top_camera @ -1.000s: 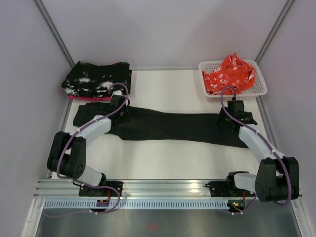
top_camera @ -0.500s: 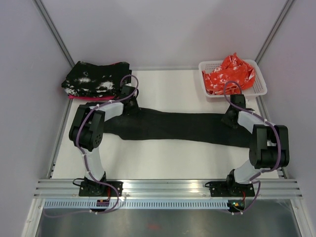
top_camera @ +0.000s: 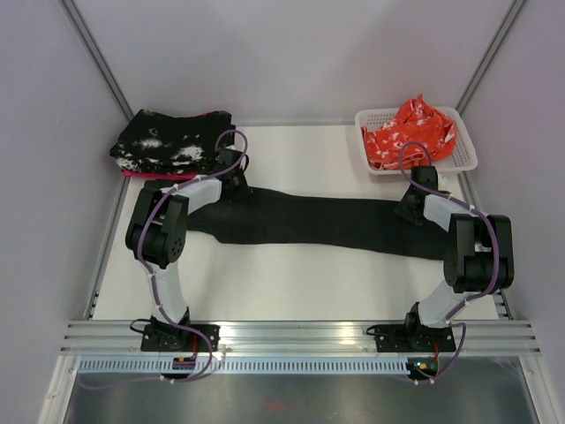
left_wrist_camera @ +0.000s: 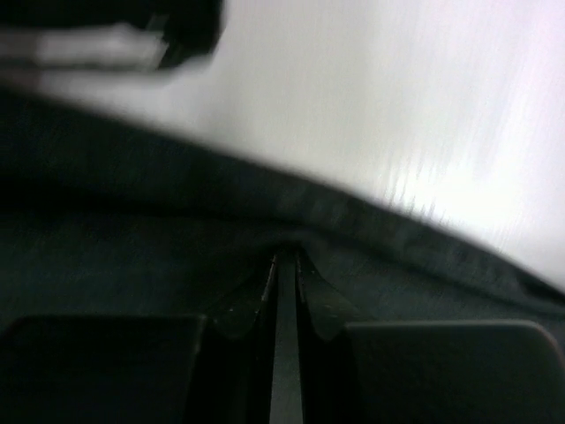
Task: Fold and stack the trousers
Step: Fold the trousers
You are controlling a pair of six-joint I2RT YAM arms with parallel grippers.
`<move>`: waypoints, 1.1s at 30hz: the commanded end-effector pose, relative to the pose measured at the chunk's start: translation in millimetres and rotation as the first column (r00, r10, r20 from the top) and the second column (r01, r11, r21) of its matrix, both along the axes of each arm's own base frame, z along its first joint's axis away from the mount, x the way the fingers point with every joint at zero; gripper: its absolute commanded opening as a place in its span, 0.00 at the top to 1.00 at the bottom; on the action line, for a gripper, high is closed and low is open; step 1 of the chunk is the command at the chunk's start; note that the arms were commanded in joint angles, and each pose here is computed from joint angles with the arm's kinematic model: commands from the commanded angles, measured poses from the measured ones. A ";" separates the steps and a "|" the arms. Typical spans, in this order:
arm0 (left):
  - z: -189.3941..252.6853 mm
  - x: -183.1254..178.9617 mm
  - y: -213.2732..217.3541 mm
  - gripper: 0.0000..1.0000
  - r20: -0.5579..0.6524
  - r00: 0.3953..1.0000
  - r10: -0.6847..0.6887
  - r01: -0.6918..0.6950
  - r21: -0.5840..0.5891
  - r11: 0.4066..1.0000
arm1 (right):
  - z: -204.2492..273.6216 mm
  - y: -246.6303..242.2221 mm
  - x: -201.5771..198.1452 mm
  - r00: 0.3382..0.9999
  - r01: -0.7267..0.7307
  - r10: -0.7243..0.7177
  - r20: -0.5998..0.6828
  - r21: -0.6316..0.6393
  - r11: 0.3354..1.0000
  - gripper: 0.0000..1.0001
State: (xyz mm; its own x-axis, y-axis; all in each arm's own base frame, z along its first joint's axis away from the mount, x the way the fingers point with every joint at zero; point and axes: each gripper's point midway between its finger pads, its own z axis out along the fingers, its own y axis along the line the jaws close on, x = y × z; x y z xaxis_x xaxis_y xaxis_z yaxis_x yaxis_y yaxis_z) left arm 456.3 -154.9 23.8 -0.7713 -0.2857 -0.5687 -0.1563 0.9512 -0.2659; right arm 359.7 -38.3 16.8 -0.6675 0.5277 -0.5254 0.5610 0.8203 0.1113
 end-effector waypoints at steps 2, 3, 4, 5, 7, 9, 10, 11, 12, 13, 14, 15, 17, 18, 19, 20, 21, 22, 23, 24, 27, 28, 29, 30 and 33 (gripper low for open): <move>44.0 -37.8 30.6 0.73 0.046 0.997 0.065 -0.068 0.062 0.996 | -9.1 3.2 -11.0 0.999 -0.003 0.004 -0.032 0.019 1.000 0.57; 65.5 -48.0 38.9 0.61 0.092 0.993 0.075 -0.081 0.062 0.995 | -3.8 12.6 -10.8 0.999 -0.031 0.032 -0.010 0.063 0.998 0.57; 75.2 -52.1 45.5 0.53 0.116 0.990 0.080 -0.089 0.076 0.993 | 2.3 19.3 -7.9 0.998 -0.057 0.055 0.021 0.090 0.994 0.57; 85.0 -55.4 54.3 0.40 0.141 0.986 0.093 -0.105 0.085 0.991 | 8.7 25.4 -6.1 0.996 -0.079 0.074 0.048 0.112 0.991 0.56; 109.2 -61.9 66.0 0.25 0.188 0.977 0.100 -0.115 0.071 0.991 | 32.8 34.5 -2.5 0.988 -0.120 0.105 0.117 0.132 0.984 0.51; 115.7 -66.4 88.0 0.23 0.159 0.977 0.141 -0.150 0.048 0.987 | 58.5 35.5 1.0 0.979 -0.135 0.113 0.171 0.120 0.984 0.49; 116.6 -67.3 98.7 0.23 0.149 0.973 0.175 -0.182 0.035 0.983 | 66.3 38.7 -1.1 0.976 -0.148 0.126 0.177 0.116 0.982 0.48; 113.2 -67.9 122.2 0.23 0.129 0.963 0.236 -0.242 0.031 0.970 | 79.1 41.2 -1.0 0.968 -0.165 0.141 0.207 0.105 0.981 0.47; 107.3 -71.6 134.2 0.23 0.102 0.954 0.281 -0.284 0.023 0.958 | 84.6 45.7 -2.8 0.965 -0.178 0.153 0.215 0.103 0.979 0.46; 102.3 -72.6 147.2 0.23 0.085 0.943 0.322 -0.324 0.017 0.946 | 89.5 46.3 -3.6 0.962 -0.179 0.154 0.225 0.094 0.979 0.46; 95.1 -75.8 174.1 0.24 0.065 0.915 0.398 -0.400 0.012 0.916 | 94.5 48.0 -5.7 0.959 -0.176 0.150 0.240 0.092 0.980 0.46; 93.2 -74.1 182.9 0.25 0.068 0.899 0.433 -0.434 -0.004 0.901 | 94.9 51.0 -7.3 0.958 -0.178 0.151 0.244 0.094 0.980 0.46; 82.6 -71.5 202.7 0.26 0.065 0.872 0.484 -0.485 0.002 0.874 | 89.9 53.1 -12.0 0.962 -0.167 0.137 0.238 0.108 0.980 0.46; 79.6 -66.9 206.5 0.27 0.070 0.865 0.497 -0.499 0.003 0.867 | 86.5 53.3 -13.6 0.964 -0.162 0.133 0.229 0.113 0.980 0.45; 73.7 -65.0 211.0 0.28 0.060 0.859 0.508 -0.510 0.019 0.860 | 83.3 53.9 -15.0 0.967 -0.162 0.134 0.218 0.118 0.980 0.45; 62.7 -57.0 214.3 0.28 0.034 0.857 0.514 -0.515 0.041 0.856 | 78.5 63.2 -17.0 0.967 -0.183 0.157 0.200 0.122 0.975 0.45; 54.9 -54.8 216.9 0.29 0.009 0.851 0.525 -0.525 0.057 0.849 | 75.5 65.6 -20.1 0.970 -0.185 0.161 0.183 0.126 0.975 0.45; 43.0 -60.3 220.7 0.29 -0.041 0.836 0.547 -0.542 0.095 0.835 | 72.9 65.1 -21.6 0.973 -0.179 0.157 0.169 0.125 0.976 0.45; 28.3 -57.3 223.7 0.30 -0.083 0.822 0.564 -0.553 0.123 0.824 | 71.2 64.3 -23.6 0.975 -0.172 0.152 0.159 0.120 0.978 0.45; 21.0 -58.4 223.4 0.31 -0.105 0.805 0.584 -0.571 0.127 0.811 | 70.6 63.7 -26.3 0.978 -0.161 0.142 0.151 0.123 0.979 0.45; -3.5 -70.0 218.7 0.35 -0.172 0.760 0.627 -0.615 0.123 0.779 | 73.0 60.8 -30.8 0.979 -0.136 0.115 0.166 0.119 0.984 0.44; -7.6 -74.9 214.2 0.35 -0.196 0.751 0.631 -0.623 0.108 0.775 | 75.6 61.7 -31.8 0.978 -0.129 0.105 0.180 0.128 0.983 0.43; -17.8 -88.9 210.6 0.35 -0.231 0.732 0.641 -0.635 0.109 0.765 | 72.2 60.9 -35.0 0.980 -0.121 0.096 0.175 0.137 0.983 0.41; -16.8 -94.9 206.5 0.35 -0.238 0.709 0.664 -0.666 0.084 0.741 | 69.9 58.0 -38.1 0.983 -0.105 0.078 0.168 0.158 0.982 0.40; -30.0 -129.9 198.9 0.35 -0.292 0.645 0.706 -0.717 0.085 0.691 | 58.6 41.3 -49.1 0.991 -0.024 -0.003 0.132 0.205 0.979 0.39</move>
